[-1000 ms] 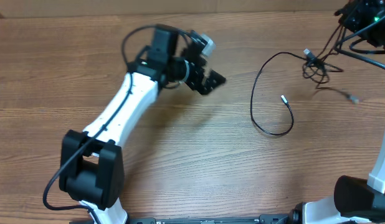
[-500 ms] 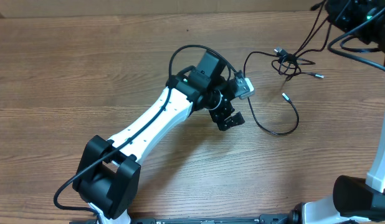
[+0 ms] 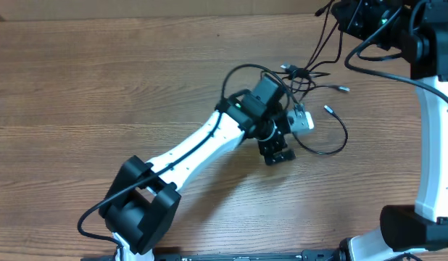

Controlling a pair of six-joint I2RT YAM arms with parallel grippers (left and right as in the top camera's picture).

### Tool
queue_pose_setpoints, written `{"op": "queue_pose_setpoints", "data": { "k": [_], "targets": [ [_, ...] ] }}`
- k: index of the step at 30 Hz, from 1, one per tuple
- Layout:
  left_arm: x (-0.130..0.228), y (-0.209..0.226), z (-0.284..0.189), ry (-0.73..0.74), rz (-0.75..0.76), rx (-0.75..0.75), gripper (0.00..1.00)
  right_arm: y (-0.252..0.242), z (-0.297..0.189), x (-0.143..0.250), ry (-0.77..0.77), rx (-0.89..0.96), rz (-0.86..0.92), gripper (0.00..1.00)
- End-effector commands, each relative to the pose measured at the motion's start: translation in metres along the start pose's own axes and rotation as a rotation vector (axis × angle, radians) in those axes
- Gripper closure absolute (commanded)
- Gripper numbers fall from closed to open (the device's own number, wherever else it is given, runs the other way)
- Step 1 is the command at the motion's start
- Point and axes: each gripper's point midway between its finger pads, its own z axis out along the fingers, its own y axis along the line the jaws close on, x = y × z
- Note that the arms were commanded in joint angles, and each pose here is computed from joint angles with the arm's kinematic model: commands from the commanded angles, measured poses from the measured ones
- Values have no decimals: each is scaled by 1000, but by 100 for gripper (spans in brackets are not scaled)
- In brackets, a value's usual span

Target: Untangle cables

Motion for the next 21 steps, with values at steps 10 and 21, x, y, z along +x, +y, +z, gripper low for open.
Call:
{"op": "queue_pose_setpoints", "data": {
  "k": [10,21],
  "targets": [
    [-9,17,46,-50,-17,-35,0,36,6,9,15,-66,-46,96],
    [-26,20,54,-102,-2,-72,0,47,9,12,9,-73,-69,96]
  ]
}}
